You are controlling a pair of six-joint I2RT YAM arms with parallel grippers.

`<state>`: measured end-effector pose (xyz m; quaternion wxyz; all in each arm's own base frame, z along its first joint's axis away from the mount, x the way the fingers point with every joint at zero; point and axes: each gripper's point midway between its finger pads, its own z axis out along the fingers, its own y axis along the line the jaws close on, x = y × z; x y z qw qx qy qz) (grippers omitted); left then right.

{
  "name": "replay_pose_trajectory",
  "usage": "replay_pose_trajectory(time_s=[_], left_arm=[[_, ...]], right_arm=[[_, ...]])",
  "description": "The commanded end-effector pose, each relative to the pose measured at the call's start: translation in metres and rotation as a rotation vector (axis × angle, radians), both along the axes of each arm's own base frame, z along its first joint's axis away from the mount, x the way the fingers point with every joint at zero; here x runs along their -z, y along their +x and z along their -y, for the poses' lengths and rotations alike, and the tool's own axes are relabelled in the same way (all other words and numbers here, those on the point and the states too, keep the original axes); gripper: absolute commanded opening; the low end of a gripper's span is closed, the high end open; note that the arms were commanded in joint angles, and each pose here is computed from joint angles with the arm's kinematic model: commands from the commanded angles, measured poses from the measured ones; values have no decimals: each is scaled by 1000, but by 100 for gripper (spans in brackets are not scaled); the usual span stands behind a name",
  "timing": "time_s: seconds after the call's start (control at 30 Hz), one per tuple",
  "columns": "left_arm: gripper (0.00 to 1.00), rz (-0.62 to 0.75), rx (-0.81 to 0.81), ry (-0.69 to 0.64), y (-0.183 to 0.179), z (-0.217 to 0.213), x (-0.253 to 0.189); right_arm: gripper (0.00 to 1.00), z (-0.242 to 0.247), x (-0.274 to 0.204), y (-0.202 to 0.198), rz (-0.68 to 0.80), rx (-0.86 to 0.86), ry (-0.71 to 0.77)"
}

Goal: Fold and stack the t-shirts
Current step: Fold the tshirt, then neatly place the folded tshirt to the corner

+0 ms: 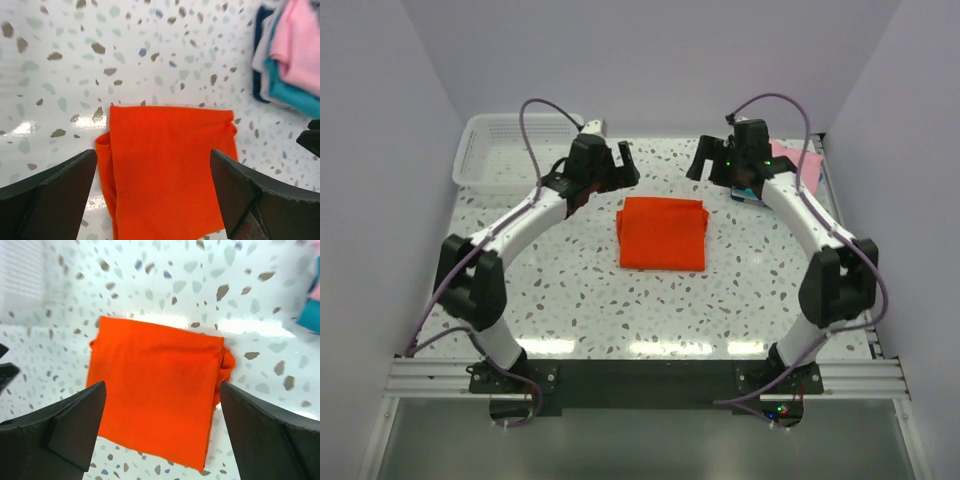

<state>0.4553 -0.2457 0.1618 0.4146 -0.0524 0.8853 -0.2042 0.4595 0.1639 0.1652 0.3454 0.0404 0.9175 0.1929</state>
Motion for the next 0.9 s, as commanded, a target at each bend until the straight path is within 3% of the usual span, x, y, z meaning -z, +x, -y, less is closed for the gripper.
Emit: replay_pose_trajectory(time_s=[0.0, 0.03, 0.1, 0.17, 0.2, 0.23, 0.43, 0.7, 0.87], left_arm=[[100, 120, -54, 17, -25, -30, -50], [100, 150, -66, 2, -39, -38, -68], [100, 121, -106, 32, -61, -58, -52], [100, 154, -154, 14, -85, -77, -67], [100, 114, -174, 28, -100, -87, -48], [100, 153, -192, 1, -114, -96, -63], [100, 76, -325, 13, -177, -144, -21], [100, -10, -382, 0, -209, -159, 9], [100, -52, -383, 29, -212, -160, 19]], right_arm=[[99, 28, -67, -23, 198, 91, -27], [99, 34, -50, -34, 169, 112, -37], [99, 40, -60, -46, 200, 134, -28], [99, 45, -43, -58, 168, 140, -35], [99, 46, -34, -64, 153, 139, -42], [99, 49, -29, -67, 143, 142, -46], [99, 36, 18, -81, 20, 78, -14], [99, 24, 62, -73, -62, 40, 0], [92, 15, 97, -72, -149, 33, -19]])
